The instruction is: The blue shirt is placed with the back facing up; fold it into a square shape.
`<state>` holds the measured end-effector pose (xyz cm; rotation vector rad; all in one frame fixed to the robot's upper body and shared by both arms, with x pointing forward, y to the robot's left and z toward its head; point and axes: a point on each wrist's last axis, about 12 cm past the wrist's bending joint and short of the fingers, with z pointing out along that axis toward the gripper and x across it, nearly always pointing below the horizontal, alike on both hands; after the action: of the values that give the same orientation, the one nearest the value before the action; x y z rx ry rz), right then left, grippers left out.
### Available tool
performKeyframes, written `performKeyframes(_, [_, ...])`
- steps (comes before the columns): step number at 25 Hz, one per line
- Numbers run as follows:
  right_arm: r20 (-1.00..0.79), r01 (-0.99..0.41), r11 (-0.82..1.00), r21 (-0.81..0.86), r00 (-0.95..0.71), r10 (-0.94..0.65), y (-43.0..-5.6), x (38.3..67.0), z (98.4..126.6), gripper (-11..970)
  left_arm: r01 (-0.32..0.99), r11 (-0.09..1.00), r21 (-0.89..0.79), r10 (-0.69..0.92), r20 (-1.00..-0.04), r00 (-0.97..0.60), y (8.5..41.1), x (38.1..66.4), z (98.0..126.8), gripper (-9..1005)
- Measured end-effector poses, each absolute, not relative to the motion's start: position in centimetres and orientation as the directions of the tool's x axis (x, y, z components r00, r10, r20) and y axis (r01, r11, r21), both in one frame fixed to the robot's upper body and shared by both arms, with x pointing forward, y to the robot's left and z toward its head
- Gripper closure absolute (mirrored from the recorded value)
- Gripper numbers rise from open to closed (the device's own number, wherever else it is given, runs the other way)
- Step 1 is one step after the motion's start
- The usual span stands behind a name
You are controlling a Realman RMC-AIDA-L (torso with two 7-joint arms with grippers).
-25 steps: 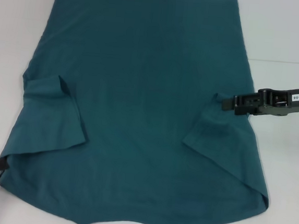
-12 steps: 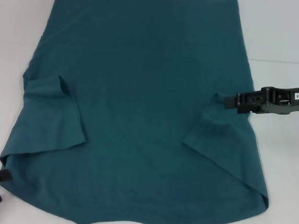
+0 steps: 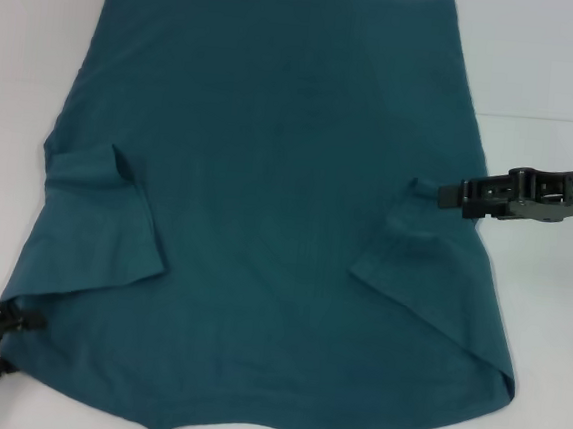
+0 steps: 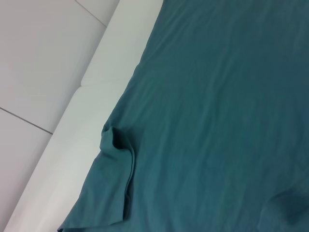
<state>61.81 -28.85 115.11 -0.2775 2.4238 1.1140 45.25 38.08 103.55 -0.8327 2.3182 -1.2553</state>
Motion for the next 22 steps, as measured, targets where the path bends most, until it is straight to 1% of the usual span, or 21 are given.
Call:
performKeyframes(9, [-0.482,-0.359,0.653,0.667,-0.876,0.011,-28.9,61.8,115.0,322,-0.336,0.422,-0.842,-0.698,-0.066,-0.713,38.1,46.4,103.0,268])
performKeyframes(14, [-0.482,-0.358,0.653,0.668,-0.876,0.014,-29.0,61.8,115.0,322,-0.327,0.414,-0.850,-0.721,-0.087,-0.688,38.2,46.6,103.0,266])
performKeyframes(16, [-0.483,-0.356,0.652,0.669,-0.875,0.018,-29.0,61.8,115.1,322,-0.304,0.404,-0.863,-0.728,-0.102,-0.679,38.3,46.4,103.2,265])
performKeyframes(20, [-0.483,-0.354,0.653,0.670,-0.875,0.021,-29.1,61.7,115.1,321,-0.211,0.369,-0.905,-0.726,-0.139,-0.673,38.4,45.5,103.9,264])
performKeyframes(22, [-0.483,-0.354,0.653,0.669,-0.875,0.021,-29.2,61.8,115.1,321,-0.205,0.367,-0.907,-0.728,-0.143,-0.671,38.5,45.2,103.9,264])
